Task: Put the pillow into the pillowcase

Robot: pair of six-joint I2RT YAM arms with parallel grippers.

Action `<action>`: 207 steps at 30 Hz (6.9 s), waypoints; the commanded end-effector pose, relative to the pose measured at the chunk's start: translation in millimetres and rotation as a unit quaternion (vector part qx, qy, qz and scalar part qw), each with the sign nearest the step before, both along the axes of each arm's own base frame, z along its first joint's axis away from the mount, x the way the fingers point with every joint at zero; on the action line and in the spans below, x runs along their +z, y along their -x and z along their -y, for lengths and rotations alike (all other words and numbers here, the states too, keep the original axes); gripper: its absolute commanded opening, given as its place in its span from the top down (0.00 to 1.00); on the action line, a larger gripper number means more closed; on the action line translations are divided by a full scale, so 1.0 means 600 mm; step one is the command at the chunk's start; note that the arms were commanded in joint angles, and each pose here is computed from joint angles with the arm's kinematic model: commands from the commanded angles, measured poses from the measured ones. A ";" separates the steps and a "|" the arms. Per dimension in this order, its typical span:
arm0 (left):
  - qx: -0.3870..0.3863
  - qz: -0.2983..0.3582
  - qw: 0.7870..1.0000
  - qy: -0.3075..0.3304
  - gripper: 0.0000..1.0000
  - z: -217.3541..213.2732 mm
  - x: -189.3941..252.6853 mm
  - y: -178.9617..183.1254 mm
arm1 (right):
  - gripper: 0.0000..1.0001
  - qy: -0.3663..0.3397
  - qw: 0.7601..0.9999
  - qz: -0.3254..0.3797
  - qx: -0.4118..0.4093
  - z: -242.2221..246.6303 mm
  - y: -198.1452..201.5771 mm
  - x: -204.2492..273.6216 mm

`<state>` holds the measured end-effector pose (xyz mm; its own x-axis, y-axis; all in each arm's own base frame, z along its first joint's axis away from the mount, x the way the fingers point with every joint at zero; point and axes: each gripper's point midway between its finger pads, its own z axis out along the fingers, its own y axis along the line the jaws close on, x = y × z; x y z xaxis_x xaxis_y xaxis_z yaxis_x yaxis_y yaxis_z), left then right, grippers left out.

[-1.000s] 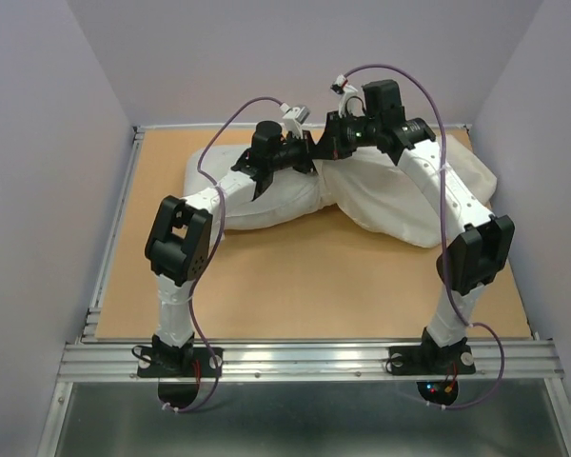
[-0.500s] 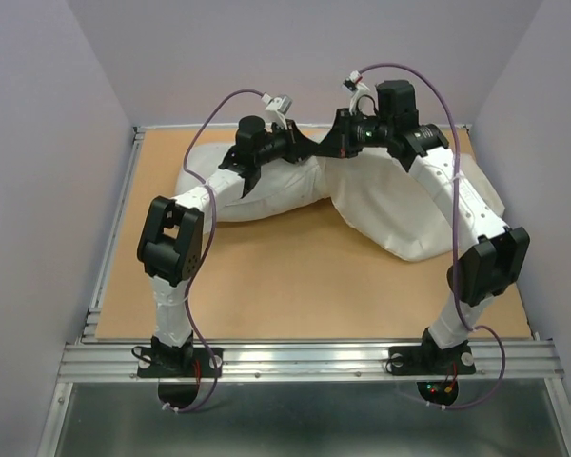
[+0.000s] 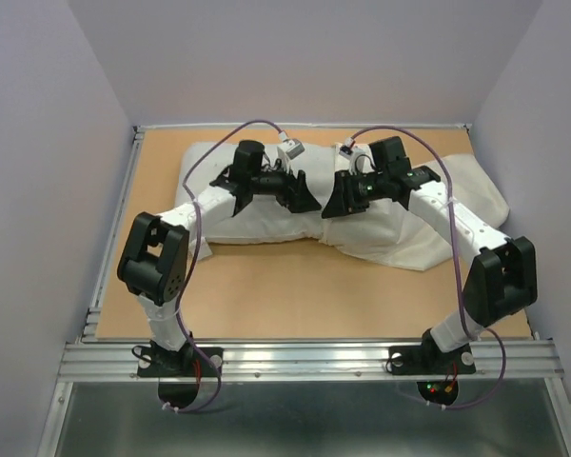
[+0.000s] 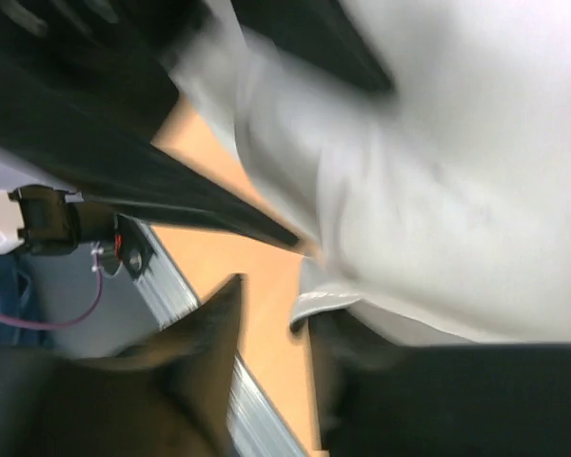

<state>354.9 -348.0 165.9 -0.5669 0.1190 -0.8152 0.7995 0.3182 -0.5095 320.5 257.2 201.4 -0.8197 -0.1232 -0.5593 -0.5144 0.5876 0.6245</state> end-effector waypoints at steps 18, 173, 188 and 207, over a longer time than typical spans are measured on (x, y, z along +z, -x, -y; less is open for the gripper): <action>0.052 0.222 0.963 -0.142 0.01 -0.214 0.119 -0.346 | 0.22 0.205 0.938 0.196 -0.197 0.093 -0.331 0.055; 0.158 0.117 0.980 0.033 1.00 -0.155 0.123 -0.283 | 0.52 0.379 0.893 0.187 -0.155 0.095 -0.228 0.051; 0.156 0.112 0.981 0.033 1.00 -0.154 0.119 -0.283 | 0.56 0.324 0.919 0.184 -0.133 0.063 -0.210 0.073; 0.151 0.109 0.981 0.044 1.00 -0.150 0.126 -0.278 | 0.99 0.205 0.965 0.150 -0.069 -0.035 -0.209 0.075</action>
<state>525.2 -243.9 188.1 -0.4909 -0.0775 -0.8678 0.6813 0.5867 -0.4377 445.2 236.8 196.6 -0.7103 -0.3713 -0.5979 -0.4519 0.8919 -0.0170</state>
